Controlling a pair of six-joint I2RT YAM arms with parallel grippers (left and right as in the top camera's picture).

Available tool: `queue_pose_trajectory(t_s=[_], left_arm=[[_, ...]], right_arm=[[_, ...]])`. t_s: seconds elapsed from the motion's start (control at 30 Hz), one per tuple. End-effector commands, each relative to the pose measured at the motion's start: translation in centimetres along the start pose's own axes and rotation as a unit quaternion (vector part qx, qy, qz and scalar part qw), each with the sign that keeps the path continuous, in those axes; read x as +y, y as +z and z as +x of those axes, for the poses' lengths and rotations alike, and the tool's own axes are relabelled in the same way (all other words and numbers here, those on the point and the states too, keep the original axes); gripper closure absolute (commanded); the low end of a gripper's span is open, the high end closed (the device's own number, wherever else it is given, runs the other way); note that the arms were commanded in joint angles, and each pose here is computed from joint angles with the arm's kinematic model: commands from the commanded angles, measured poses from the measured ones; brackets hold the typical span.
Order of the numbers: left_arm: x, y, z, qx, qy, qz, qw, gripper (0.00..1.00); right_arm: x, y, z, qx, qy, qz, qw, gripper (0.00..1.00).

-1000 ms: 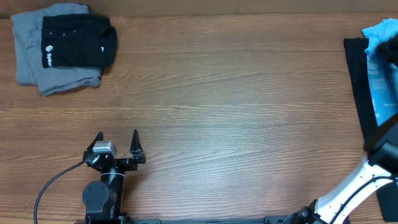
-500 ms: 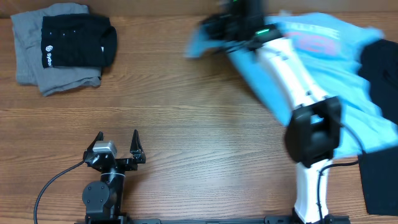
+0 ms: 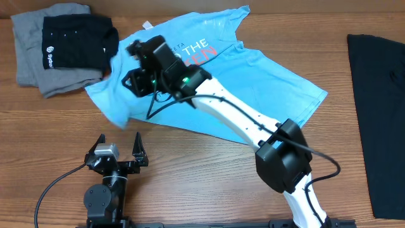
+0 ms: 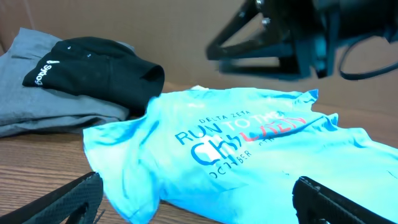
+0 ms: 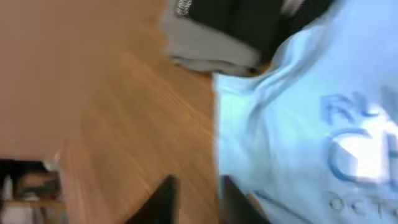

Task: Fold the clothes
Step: 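Drag the blue T-shirt with the right gripper to the table center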

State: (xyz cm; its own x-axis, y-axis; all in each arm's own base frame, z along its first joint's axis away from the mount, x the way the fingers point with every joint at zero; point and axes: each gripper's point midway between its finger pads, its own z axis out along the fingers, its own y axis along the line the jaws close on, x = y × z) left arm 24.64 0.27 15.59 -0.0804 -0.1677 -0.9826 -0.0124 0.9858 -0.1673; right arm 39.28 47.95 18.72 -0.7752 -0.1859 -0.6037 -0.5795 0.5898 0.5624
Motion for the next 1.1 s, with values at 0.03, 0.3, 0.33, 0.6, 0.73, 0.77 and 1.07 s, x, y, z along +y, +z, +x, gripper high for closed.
queue_pose_trajectory(t_s=[0.03, 0.3, 0.33, 0.6, 0.73, 0.77, 1.07], left_arm=[[-0.1, 0.0, 0.0, -0.003, 0.004, 0.001, 1.000, 0.00], [-0.1, 0.0, 0.0, -0.003, 0.004, 0.001, 1.000, 0.00], [-0.1, 0.0, 0.0, -0.003, 0.004, 0.001, 1.000, 0.00], [-0.1, 0.0, 0.0, -0.003, 0.004, 0.001, 1.000, 0.00], [-0.1, 0.0, 0.0, -0.003, 0.004, 0.001, 1.000, 0.00], [-0.1, 0.0, 0.0, -0.003, 0.004, 0.001, 1.000, 0.00], [-0.1, 0.0, 0.0, -0.003, 0.004, 0.001, 1.000, 0.00]], right_arm=[[-3.4, -6.5, -4.8, -0.053, 0.017, 0.047, 0.997, 0.48], [-11.1, -18.7, -5.3, -0.034, 0.050, 0.145, 0.988, 0.00], [-12.5, -20.2, -5.0, -0.031, 0.068, 0.159, 0.984, 0.00], [-23.4, -28.5, 1.7, 0.046, 0.232, 0.284, 0.929, 0.00], [-26.8, -28.5, 4.7, 0.078, 0.255, 0.302, 0.915, 0.02], [-27.6, -27.8, 5.7, 0.091, 0.246, 0.301, 0.917, 0.02], [-30.0, -22.2, 11.2, 0.147, 0.240, 0.278, 0.918, 0.10]])
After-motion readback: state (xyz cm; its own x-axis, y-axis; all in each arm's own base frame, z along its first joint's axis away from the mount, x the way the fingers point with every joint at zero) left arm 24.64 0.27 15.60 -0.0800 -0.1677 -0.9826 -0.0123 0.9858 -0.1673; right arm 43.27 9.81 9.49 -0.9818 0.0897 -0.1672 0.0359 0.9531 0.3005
